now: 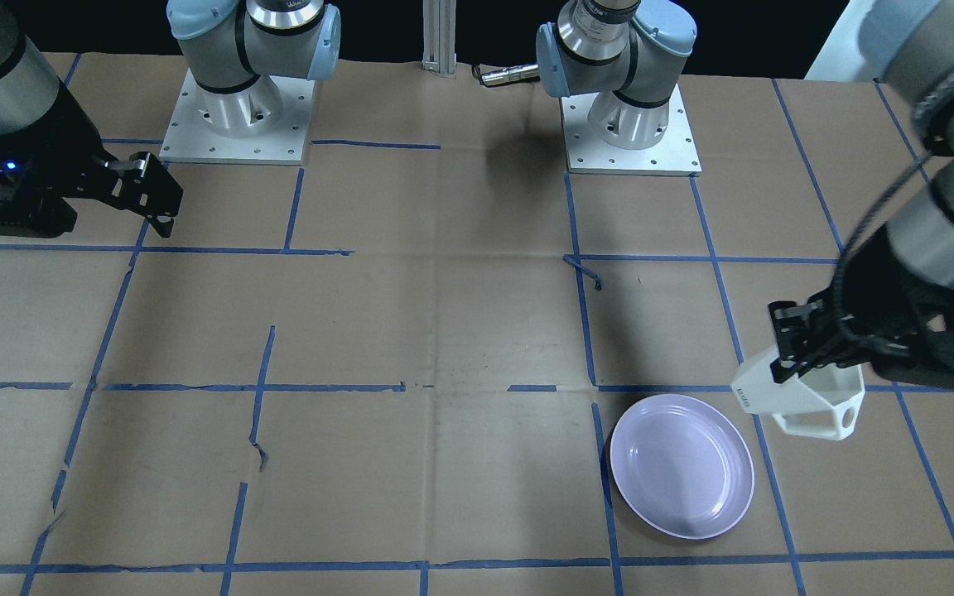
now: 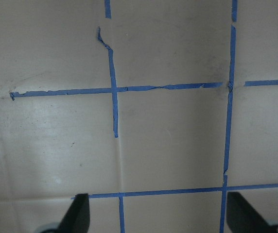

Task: Flip cup and place on plate
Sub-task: 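Carry the upright mug over the plate and lower it onto it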

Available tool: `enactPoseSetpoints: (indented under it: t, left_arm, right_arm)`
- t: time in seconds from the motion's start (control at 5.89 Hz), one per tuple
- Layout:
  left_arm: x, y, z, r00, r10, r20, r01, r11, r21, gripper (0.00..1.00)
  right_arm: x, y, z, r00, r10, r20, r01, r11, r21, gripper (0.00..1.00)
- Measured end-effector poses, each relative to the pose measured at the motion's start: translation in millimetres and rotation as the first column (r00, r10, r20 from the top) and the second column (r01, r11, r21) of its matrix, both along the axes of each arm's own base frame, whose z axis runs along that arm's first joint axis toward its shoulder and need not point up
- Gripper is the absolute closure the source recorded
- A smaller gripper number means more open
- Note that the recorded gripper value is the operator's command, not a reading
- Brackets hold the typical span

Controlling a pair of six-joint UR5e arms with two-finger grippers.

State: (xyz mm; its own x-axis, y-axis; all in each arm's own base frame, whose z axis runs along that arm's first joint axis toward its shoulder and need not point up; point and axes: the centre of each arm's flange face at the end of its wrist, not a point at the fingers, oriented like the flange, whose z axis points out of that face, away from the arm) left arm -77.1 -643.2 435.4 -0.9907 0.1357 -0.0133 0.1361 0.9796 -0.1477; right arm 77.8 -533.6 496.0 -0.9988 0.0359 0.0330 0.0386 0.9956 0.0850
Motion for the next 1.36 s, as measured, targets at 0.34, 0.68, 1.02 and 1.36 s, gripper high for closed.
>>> enactPoseSetpoints:
  t: [0.34,0.68,1.02,1.36]
  left_arm:
    - [-4.9,-8.9,-87.2,0.997,-0.008,0.08,0.016,0.995,-0.098,1.0]
    - [-5.7,-11.9,-152.0,0.995,-0.017,0.095,0.024,0.997,-0.075,0.99]
    - [-9.7,-8.2,-176.0,0.996,-0.028,0.09,0.031,0.999,-0.035,0.02]
    - [-6.8,-9.1,-163.6,0.996,-0.023,0.092,0.026,0.999,-0.029,0.0]
  right_arm:
    - [0.0,0.0,0.1,1.0,0.0,0.0,0.0,1.0,0.0,0.0]
    - [0.0,0.0,0.1,1.0,0.0,0.0,0.0,1.0,-0.001,0.0]
    - [0.0,-0.1,0.1,1.0,0.0,0.0,0.0,1.0,-0.001,0.0]
    - [0.0,-0.1,0.1,1.0,0.0,0.0,0.0,1.0,-0.001,0.0]
